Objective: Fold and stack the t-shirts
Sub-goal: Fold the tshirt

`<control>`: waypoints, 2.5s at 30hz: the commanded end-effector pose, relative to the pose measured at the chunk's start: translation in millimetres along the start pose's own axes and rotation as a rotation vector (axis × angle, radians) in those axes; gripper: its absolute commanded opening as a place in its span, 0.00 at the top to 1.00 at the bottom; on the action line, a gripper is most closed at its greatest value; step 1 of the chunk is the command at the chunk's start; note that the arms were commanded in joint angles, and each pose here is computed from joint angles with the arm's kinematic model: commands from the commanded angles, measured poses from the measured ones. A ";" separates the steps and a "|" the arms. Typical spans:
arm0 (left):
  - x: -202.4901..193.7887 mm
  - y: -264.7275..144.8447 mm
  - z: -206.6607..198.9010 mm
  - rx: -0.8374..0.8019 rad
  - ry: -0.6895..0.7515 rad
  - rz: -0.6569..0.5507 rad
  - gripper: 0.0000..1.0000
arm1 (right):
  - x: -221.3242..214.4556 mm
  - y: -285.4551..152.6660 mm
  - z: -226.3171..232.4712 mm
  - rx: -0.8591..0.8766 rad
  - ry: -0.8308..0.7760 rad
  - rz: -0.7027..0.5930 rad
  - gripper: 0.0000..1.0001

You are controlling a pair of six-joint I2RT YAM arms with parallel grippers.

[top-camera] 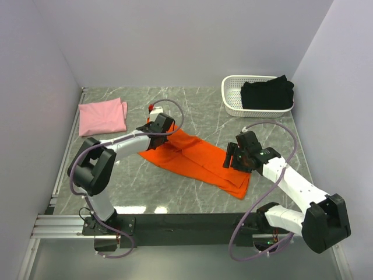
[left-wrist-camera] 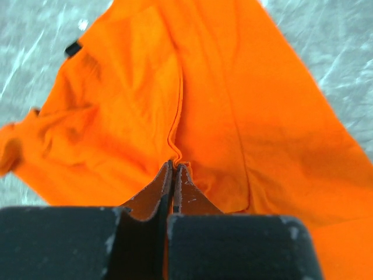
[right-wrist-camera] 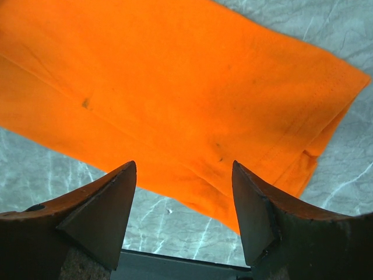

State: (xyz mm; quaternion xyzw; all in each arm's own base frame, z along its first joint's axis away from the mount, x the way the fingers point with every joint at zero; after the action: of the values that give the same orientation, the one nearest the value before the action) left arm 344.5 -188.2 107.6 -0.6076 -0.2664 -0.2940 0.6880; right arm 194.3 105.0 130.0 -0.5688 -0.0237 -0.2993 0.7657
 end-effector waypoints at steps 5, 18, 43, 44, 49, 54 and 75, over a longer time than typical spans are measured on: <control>-19.4 -10.3 15.1 0.062 -0.085 -0.008 0.95 | -2.7 9.7 2.7 0.008 -0.034 0.009 0.27; 3.9 -42.6 21.2 0.019 -0.117 -0.069 0.27 | -4.6 24.9 21.6 0.008 -0.090 0.049 0.27; 32.6 35.6 27.4 0.107 0.011 0.020 0.55 | -22.9 29.7 23.8 0.001 -0.116 0.081 0.27; 34.1 36.8 25.6 0.098 0.007 0.013 0.55 | -23.2 29.3 24.4 0.004 -0.114 0.082 0.27; 32.2 48.5 26.4 0.089 0.009 0.028 0.53 | -25.3 29.7 26.0 -0.003 -0.123 0.089 0.27; 30.4 56.3 30.6 0.084 0.003 0.040 0.54 | -25.8 28.9 27.0 -0.007 -0.127 0.087 0.27; 24.4 33.8 54.4 0.145 -0.031 0.018 0.99 | -33.4 34.4 34.1 -0.015 -0.156 0.108 0.27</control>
State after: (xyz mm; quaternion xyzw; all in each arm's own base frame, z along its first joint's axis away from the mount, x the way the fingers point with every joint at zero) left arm 385.3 -139.1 80.7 -0.5712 -0.2444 -0.2547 0.7410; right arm 182.9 147.7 89.5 -0.6067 -0.0330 -0.1964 0.7695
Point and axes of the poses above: each gripper's point midway between its finger pads, its own y axis out along the fingers, its own z axis along the line the jaws close on, x = y × z, the point moved 6 cm from there along -y, back along the fingers, and after that the axes turned 12 degrees about y, right-handed, at the moved point
